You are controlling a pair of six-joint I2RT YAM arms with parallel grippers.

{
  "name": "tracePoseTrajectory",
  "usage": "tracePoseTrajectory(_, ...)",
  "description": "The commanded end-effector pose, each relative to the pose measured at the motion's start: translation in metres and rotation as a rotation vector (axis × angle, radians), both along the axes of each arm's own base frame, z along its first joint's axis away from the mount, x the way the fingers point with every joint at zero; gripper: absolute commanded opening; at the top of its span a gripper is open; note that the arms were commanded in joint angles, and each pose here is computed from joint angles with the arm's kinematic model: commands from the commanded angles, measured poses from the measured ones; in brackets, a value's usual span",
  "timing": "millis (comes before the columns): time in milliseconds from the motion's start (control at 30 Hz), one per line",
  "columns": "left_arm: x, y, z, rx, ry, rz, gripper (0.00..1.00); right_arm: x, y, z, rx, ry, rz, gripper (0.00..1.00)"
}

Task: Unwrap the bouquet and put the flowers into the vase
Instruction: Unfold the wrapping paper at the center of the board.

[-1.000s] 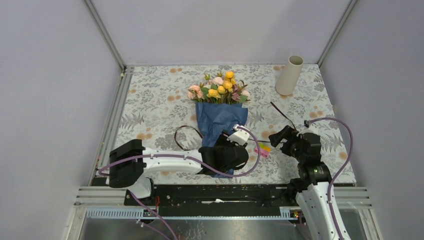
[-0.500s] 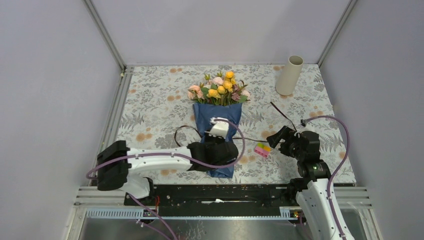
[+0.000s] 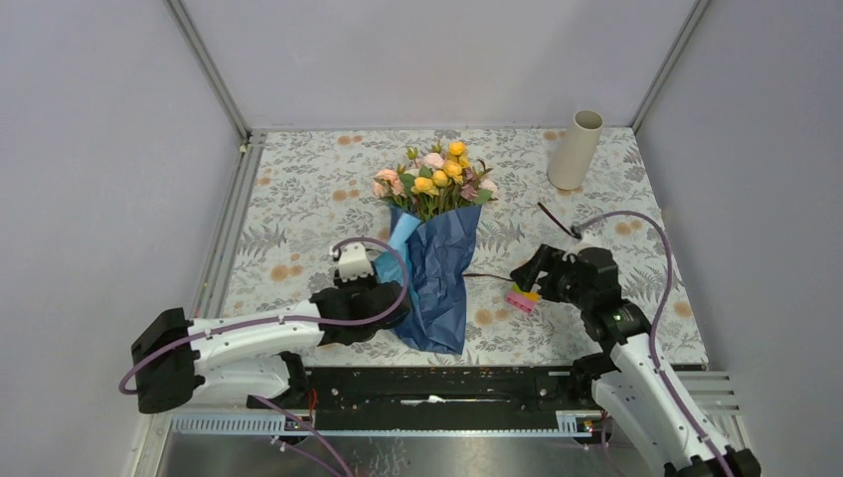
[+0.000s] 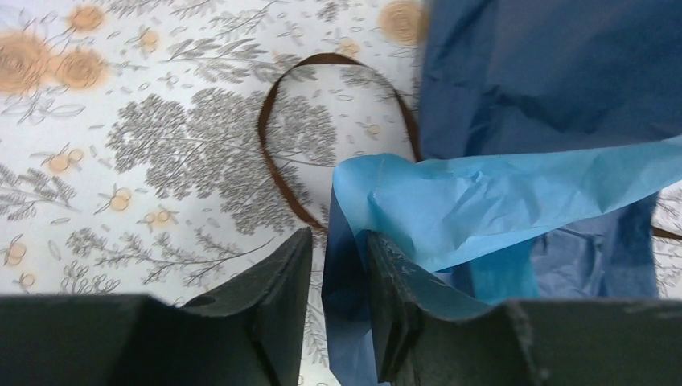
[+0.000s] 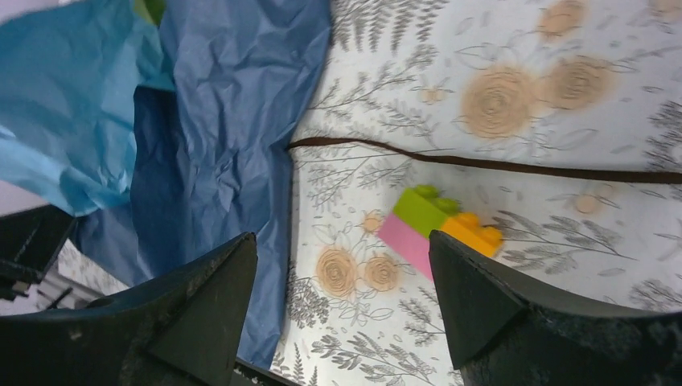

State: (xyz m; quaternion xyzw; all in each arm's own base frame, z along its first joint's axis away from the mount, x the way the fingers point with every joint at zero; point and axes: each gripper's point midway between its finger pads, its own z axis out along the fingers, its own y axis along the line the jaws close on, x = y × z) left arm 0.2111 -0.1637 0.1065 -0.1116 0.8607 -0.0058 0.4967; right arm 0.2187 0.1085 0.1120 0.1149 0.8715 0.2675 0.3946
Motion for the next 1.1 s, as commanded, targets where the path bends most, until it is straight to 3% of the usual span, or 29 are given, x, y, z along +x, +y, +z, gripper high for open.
tracePoseTrajectory(0, -0.010, 0.027, -0.011, -0.096, 0.031, 0.130, 0.38, 0.019, 0.026, 0.031, -0.038, -0.099, 0.048, 0.83)
tracePoseTrajectory(300, -0.020, 0.048, -0.011, -0.184, 0.043, 0.178, 0.67, 0.020, 0.079, 0.037, -0.083, -0.114, 0.161, 0.79)
tracePoseTrajectory(567, -0.019, 0.049, 0.047, -0.265, -0.028, 0.095, 0.78, 0.014, 0.108, 0.040, -0.088, -0.121, 0.231, 0.71)
tracePoseTrajectory(667, -0.017, 0.051, 0.072, -0.264, -0.072, 0.052, 0.88, 0.011, 0.122, 0.038, -0.084, -0.117, 0.259, 0.68)
tracePoseTrajectory(733, -0.015, 0.046, 0.088, -0.215, -0.090, -0.029, 0.94, 0.009, 0.130, 0.035, -0.073, -0.109, 0.277, 0.68)
tracePoseTrajectory(833, -0.015, 0.030, 0.117, -0.203, -0.107, -0.162, 0.95, 0.007, 0.142, 0.028, -0.056, -0.084, 0.310, 0.67)
tracePoseTrajectory(1067, -0.029, -0.028, 0.192, -0.336, -0.167, -0.506, 0.95, 0.016, 0.159, 0.032, -0.030, -0.095, 0.315, 0.65)
